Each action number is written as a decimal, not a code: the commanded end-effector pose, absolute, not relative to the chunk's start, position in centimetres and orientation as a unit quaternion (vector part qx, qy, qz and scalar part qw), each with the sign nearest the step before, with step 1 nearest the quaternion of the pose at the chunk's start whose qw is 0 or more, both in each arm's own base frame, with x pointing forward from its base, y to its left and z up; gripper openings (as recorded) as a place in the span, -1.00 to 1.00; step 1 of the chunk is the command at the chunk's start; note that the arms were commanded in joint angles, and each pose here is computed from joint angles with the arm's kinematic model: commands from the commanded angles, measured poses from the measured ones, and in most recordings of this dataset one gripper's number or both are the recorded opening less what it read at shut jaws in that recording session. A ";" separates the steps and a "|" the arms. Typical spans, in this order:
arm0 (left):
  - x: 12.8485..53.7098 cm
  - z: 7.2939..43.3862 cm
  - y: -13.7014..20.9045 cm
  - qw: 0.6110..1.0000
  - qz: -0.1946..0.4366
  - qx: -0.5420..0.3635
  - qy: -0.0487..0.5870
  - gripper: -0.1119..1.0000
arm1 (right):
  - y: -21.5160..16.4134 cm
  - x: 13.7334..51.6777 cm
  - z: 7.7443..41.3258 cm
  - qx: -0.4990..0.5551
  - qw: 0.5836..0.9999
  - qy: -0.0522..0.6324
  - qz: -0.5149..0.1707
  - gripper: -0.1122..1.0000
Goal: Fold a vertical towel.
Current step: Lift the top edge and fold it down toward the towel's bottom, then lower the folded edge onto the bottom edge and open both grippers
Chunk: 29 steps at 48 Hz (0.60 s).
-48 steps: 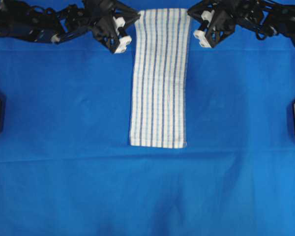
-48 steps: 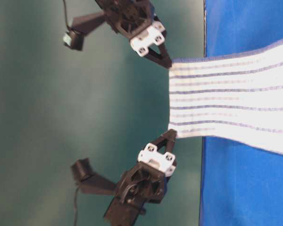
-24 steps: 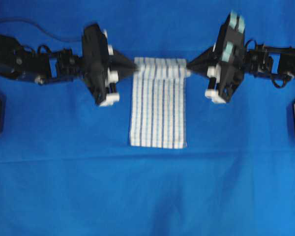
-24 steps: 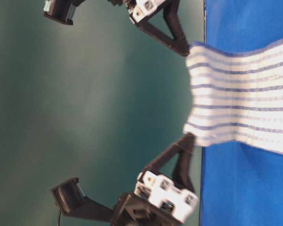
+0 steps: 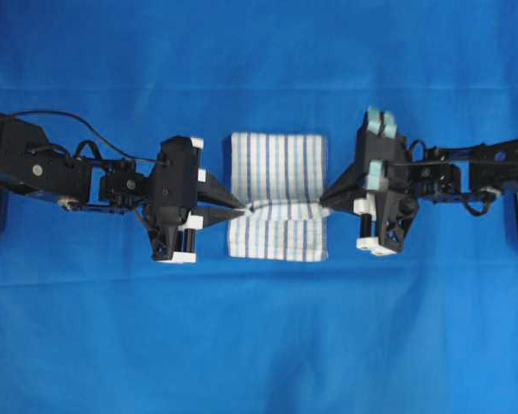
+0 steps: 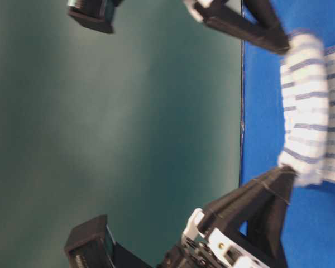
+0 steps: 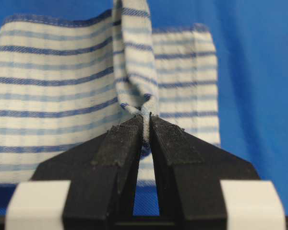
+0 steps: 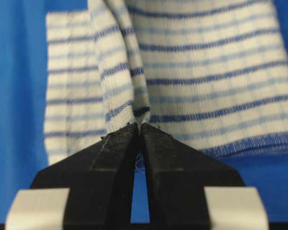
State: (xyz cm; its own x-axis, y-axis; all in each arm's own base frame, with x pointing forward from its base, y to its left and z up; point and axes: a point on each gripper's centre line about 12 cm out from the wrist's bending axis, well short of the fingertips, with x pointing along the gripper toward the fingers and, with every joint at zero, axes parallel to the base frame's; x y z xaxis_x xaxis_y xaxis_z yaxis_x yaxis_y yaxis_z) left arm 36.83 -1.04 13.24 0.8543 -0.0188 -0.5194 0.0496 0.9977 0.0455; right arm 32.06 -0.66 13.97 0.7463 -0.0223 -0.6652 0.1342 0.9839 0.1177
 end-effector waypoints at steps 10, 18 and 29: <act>37.0 11.9 -2.2 0.958 -0.028 0.014 0.285 -0.66 | 0.6 33.0 13.6 0.090 0.930 0.356 -0.033 -0.67; 37.1 11.6 -2.5 0.957 -0.028 0.008 0.288 -0.66 | 1.0 33.0 13.6 0.090 0.930 0.356 -0.028 -0.67; 37.2 11.7 -2.7 0.958 -0.031 0.008 0.286 -0.66 | 1.4 33.1 13.6 0.090 0.930 0.356 -0.023 -0.67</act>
